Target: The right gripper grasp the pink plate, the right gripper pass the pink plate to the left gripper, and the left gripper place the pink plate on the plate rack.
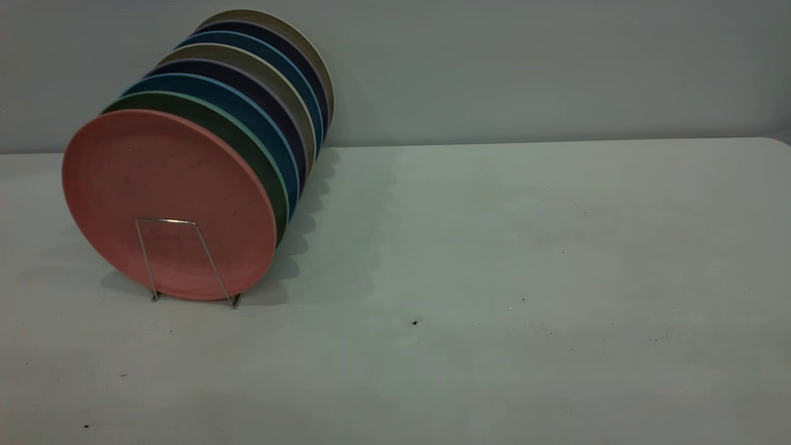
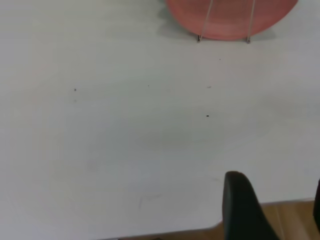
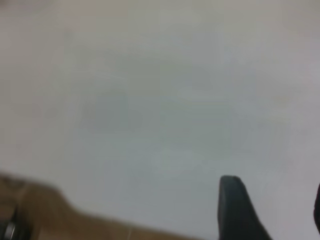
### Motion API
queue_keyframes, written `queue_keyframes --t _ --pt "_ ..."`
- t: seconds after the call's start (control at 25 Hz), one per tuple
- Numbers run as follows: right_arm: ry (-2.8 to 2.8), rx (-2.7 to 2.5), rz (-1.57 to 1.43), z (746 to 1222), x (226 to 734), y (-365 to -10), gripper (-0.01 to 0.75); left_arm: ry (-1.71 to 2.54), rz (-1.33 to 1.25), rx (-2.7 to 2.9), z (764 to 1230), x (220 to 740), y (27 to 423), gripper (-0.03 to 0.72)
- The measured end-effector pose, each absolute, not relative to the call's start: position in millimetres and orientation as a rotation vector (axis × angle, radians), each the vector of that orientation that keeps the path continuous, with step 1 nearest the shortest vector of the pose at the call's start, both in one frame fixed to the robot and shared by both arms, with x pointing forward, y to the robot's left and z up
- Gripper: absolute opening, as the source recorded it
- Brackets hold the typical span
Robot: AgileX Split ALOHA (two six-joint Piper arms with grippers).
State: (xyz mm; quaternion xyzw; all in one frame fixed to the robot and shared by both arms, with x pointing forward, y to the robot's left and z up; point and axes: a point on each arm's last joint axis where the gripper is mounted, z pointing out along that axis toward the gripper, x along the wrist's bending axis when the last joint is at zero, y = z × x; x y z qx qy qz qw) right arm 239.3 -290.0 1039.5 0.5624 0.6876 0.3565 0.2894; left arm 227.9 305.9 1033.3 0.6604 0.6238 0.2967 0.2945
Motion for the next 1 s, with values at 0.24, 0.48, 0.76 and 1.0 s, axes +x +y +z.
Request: queue_keyframes --t 0.24,0.48,0.76,1.0 --pt "1.686 1.548 0.932 1038.7 230.8 -289.8 0.39 1.696 0.84 1.692 1032.5 222.3 305.3 0.379" --pt "1.685 1.549 0.934 1038.7 230.7 -289.7 0.39 1.701 0.844 1.686 1032.5 222.0 305.2 0.379" --pt "1.685 1.548 0.935 1038.7 230.7 -289.6 0.39 1.701 0.844 1.686 1032.5 222.0 305.2 0.379" --pt "1.685 1.548 0.935 1038.7 230.7 -289.6 0.39 1.701 0.844 1.686 1032.5 222.0 305.2 0.379"
